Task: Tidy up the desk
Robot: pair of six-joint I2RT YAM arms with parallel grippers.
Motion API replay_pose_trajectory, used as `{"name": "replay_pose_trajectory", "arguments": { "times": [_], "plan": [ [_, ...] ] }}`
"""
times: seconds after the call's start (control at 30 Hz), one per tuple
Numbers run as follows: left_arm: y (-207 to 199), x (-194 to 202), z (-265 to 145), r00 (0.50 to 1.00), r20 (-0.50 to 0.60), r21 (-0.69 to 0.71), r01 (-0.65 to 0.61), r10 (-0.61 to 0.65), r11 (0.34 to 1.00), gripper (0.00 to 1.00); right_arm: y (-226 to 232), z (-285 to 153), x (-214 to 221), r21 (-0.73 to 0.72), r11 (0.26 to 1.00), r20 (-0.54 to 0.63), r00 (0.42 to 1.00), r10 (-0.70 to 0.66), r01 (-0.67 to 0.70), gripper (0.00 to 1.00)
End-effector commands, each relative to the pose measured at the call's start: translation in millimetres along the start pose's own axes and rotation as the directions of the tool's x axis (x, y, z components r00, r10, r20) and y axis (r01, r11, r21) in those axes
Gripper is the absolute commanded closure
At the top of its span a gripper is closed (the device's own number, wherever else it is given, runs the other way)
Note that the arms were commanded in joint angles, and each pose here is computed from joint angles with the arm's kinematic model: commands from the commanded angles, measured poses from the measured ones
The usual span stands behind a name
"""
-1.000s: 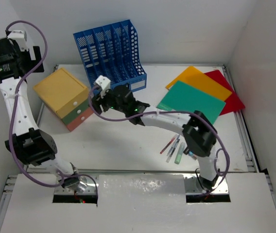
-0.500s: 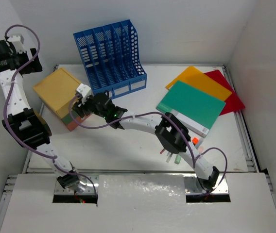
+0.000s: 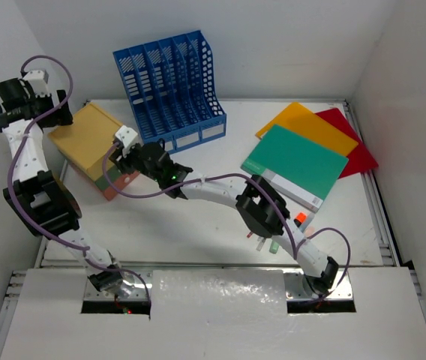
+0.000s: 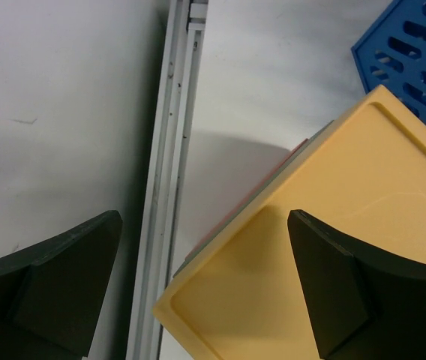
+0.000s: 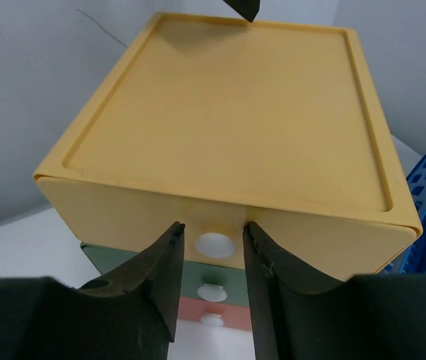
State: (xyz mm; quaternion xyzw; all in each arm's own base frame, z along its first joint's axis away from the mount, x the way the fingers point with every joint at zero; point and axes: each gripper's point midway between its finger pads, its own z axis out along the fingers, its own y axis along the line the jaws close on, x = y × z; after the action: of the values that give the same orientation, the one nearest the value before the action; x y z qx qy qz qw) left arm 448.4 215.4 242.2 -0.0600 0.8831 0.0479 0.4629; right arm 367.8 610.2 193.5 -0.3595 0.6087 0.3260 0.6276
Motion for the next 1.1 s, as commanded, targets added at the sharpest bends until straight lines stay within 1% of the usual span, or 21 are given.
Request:
{"name": "replay_pose_trajectory", "arguments": {
  "times": [0.0,0.27,0.47,0.63,0.7,0.73,0.8,0.83,0.87,0.97,1.0,1.03,1.07],
  "plan": [
    [-8,-17,-17,0.997,0.063,0.023,-0.05,0.049,0.998,0.08,-2,7,-28,0.023,1.0,0.092,0.996,0.001,-0.003,0.64],
    [-11,-17,-19,0.995,0.069,0.032,-0.077,0.075,0.997,0.08,-3,6,-19,0.034,0.999,0.071,0.997,-0.001,-0.002,0.67],
    [-14,-8,-16,0.995,0.052,0.044,-0.088,0.086,0.995,0.08,-3,8,-17,0.036,0.999,0.074,0.997,0.001,-0.004,0.74],
    [-16,-6,-15,0.995,0.051,0.047,-0.093,0.09,0.995,0.08,-4,9,-12,0.044,0.999,0.064,0.998,-0.011,0.009,0.75],
    [-17,-8,-16,0.994,0.056,0.048,-0.095,0.092,0.994,0.08,-4,9,-11,0.045,0.999,0.064,0.998,-0.011,0.009,0.79],
    [-17,-9,-16,0.994,0.06,0.048,-0.097,0.094,0.994,0.09,-6,8,-11,0.048,0.999,0.065,0.998,-0.01,0.007,0.85],
    [-18,-9,-16,0.994,0.059,0.046,-0.098,0.095,0.994,0.08,-5,8,-12,0.047,0.999,0.065,0.998,-0.011,0.008,0.91],
    [-17,-11,-17,0.993,0.063,0.045,-0.101,0.098,0.994,0.09,-5,7,-10,0.047,0.999,0.058,0.998,-0.012,0.009,0.98],
    [-16,-10,-17,0.994,0.06,0.04,-0.099,0.096,0.994,0.08,-4,6,-8,0.045,0.999,0.053,0.999,-0.012,0.009,1.0],
    [-12,-10,-17,0.994,0.056,0.014,-0.093,0.092,0.996,0.09,-3,-1,-3,0.035,0.999,0.04,0.999,-0.015,0.014,1.0],
    [-11,-10,-17,0.994,0.056,0.006,-0.092,0.091,0.996,0.08,-3,-5,-12,0.036,0.999,0.052,0.999,-0.015,0.013,1.0],
    [-9,-10,-17,0.995,0.054,-0.006,-0.087,0.087,0.996,0.08,-3,-12,-2,0.033,0.999,0.037,0.999,-0.02,0.019,1.0],
    [-4,-9,-17,0.995,0.049,-0.029,-0.082,0.084,0.996,0.08,-3,-16,-4,0.032,0.999,0.039,0.999,-0.023,0.022,1.0]
  ]
}}
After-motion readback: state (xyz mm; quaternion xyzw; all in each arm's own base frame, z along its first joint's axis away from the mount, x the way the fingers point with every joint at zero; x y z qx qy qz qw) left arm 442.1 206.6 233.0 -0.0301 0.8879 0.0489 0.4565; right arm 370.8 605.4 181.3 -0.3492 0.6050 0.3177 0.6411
